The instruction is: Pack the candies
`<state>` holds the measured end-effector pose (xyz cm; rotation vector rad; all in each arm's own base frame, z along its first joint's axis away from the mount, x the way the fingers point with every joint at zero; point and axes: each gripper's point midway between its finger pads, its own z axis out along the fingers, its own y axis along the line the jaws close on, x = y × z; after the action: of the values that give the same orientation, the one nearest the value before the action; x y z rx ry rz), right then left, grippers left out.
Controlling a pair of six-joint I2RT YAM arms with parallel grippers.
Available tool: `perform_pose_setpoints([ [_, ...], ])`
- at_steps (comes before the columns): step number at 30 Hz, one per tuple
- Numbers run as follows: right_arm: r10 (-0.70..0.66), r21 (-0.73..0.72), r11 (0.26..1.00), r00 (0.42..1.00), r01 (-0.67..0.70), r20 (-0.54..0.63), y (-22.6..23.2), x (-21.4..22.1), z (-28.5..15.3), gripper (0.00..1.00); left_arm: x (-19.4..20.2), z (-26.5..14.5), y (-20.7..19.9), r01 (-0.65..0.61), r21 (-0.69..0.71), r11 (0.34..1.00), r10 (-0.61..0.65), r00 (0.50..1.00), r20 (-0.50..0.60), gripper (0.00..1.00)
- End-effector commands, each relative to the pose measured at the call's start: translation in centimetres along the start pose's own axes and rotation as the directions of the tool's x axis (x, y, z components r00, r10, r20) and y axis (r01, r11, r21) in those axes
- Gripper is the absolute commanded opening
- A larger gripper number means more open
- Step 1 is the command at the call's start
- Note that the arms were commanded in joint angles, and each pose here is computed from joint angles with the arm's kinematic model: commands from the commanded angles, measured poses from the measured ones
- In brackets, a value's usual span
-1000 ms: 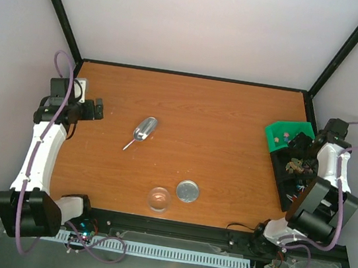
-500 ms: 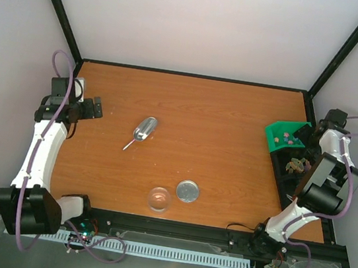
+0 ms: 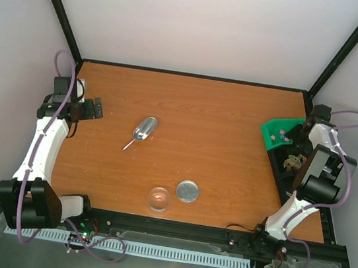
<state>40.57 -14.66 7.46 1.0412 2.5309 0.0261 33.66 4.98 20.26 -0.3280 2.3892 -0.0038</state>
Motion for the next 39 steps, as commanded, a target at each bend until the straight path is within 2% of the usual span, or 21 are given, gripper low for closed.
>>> perform_pose_setpoints([
  [1,-0.056,0.009,0.998,0.998,0.056,0.035,2.0,-0.5,0.3,0.65,-1.7,-1.0,0.2,0.022,-0.022,1.0,-0.021,0.998,0.051,1.0],
  [7,-0.126,0.014,0.992,0.991,0.125,0.053,4.3,0.4,0.2,0.6,-1.6,-1.3,0.5,0.02,-0.04,0.999,-0.018,0.998,0.054,1.0],
  [14,-0.248,-0.033,0.968,0.967,0.25,0.058,8.7,2.7,-0.3,0.59,-1.5,-1.6,0.6,0.006,-0.05,0.999,-0.003,0.998,0.059,1.0],
  [22,-0.449,-0.151,0.873,0.884,0.465,0.127,17.5,7.2,-2.3,0.57,-1.1,-1.5,0.6,-0.017,-0.047,0.999,0.019,0.999,0.037,1.0],
  [26,-0.561,-0.194,0.787,0.811,0.585,0.168,21.5,10.4,-3.2,0.56,-0.9,-1.5,0.6,-0.035,-0.045,0.998,0.036,0.999,0.027,1.0],
  [32,-0.705,-0.273,0.619,0.674,0.737,0.222,26.0,16.4,-4.6,0.56,-0.4,-1.4,0.4,-0.062,-0.038,0.997,0.063,0.998,0.003,1.0],
  [34,-0.746,-0.306,0.547,0.62,0.779,0.245,27.3,18.3,-5.3,0.56,-0.2,-1.3,0.2,-0.076,-0.02,0.997,0.076,0.997,-0.008,1.0],
  [39,-0.835,-0.321,0.338,0.439,0.885,0.331,29.8,22.7,-7.2,0.57,0.6,-1.1,-1.4,-0.141,0.075,0.987,0.144,0.989,-0.032,1.0],
])
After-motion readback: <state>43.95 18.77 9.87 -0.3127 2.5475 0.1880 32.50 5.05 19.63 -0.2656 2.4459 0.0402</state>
